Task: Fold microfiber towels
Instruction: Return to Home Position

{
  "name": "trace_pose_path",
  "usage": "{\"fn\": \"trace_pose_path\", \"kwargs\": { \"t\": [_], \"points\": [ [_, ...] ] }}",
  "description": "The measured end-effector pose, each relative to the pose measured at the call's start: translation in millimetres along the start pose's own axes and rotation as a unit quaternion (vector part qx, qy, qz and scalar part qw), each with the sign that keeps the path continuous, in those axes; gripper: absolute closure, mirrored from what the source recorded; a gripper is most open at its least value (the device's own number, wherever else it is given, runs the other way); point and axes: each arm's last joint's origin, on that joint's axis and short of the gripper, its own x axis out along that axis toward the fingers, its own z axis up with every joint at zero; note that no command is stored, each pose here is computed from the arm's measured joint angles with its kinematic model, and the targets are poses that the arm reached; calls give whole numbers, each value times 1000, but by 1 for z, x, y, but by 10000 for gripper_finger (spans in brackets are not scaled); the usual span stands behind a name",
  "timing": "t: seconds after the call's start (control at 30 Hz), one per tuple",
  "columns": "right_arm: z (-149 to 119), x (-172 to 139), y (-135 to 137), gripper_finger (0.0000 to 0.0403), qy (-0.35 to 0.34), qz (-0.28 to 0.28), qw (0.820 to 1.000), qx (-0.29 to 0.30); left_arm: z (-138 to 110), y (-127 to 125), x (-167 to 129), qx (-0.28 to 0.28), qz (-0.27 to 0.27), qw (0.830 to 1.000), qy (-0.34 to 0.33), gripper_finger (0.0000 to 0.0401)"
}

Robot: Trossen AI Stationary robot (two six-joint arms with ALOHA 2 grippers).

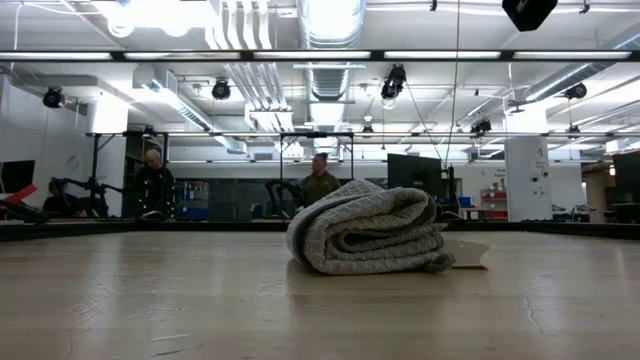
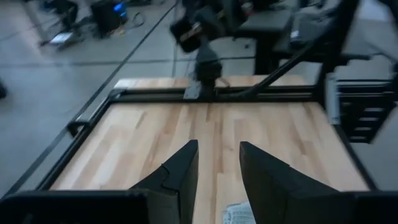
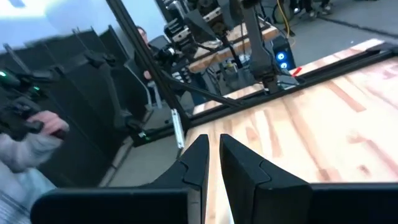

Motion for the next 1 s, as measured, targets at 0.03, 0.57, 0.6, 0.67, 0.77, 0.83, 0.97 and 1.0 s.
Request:
{"fn": "trace_pose_path", "kwargs": {
  "t": [0.03,0.57,0.6,0.67,0.77,0.83,0.97,1.0],
  "points": [
    [1,0,0,364,-3,3,1000,11,2,2,-7,6,-11,1000,-6,279],
    [1,1,1,364,-4,4,998,69,25,41,-88,-47,-3,993,-111,279],
    [1,1,1,364,-4,4,998,69,26,42,-90,-65,-5,991,-114,279],
    [1,1,1,364,-4,4,998,69,26,43,-94,-93,-10,989,-119,279],
    [1,0,1,364,-4,4,998,69,26,44,-96,-114,-14,986,-117,279],
    [1,0,1,364,-4,4,997,71,24,44,-96,-106,-24,988,-110,279],
    [3,0,2,364,-16,11,999,39,18,40,-96,-28,-89,993,-78,279],
    [4,0,3,364,-21,17,999,20,18,38,-96,-21,-107,991,-76,279]
  ]
}}
